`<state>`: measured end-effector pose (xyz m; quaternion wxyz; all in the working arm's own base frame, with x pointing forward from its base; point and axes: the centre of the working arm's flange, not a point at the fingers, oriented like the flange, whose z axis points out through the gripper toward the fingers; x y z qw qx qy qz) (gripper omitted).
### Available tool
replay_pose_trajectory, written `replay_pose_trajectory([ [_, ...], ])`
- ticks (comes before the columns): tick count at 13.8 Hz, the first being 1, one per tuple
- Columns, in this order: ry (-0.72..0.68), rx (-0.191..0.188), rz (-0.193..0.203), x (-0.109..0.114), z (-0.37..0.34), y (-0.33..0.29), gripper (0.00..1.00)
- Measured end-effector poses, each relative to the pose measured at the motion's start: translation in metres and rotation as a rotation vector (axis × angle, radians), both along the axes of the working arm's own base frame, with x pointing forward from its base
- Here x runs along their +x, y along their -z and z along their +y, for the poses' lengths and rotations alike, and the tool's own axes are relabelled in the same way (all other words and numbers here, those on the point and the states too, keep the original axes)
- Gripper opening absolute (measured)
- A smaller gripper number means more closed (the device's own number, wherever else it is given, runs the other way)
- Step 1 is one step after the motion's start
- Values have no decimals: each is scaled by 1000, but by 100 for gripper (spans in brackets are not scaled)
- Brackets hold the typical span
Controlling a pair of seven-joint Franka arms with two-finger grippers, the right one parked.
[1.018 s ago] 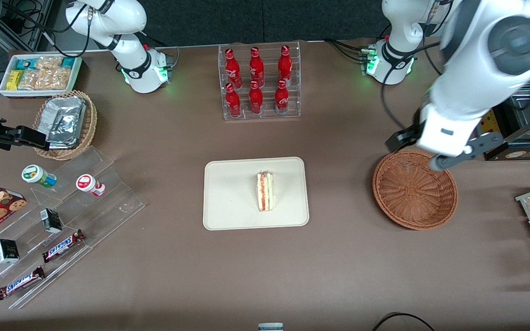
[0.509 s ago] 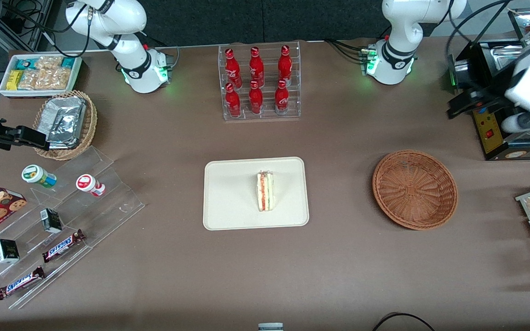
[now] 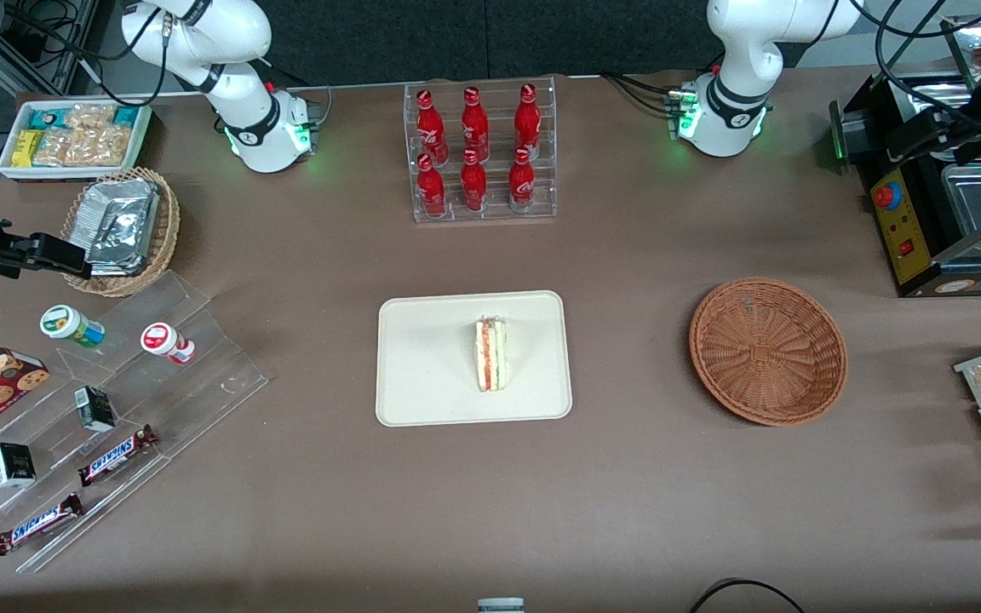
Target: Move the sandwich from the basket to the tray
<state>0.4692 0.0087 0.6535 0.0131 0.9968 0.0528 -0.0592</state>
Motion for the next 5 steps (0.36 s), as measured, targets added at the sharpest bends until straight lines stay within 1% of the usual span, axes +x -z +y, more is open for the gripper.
replay_pose_trajectory([
  [5,-1,3,2,11,4,14,100],
])
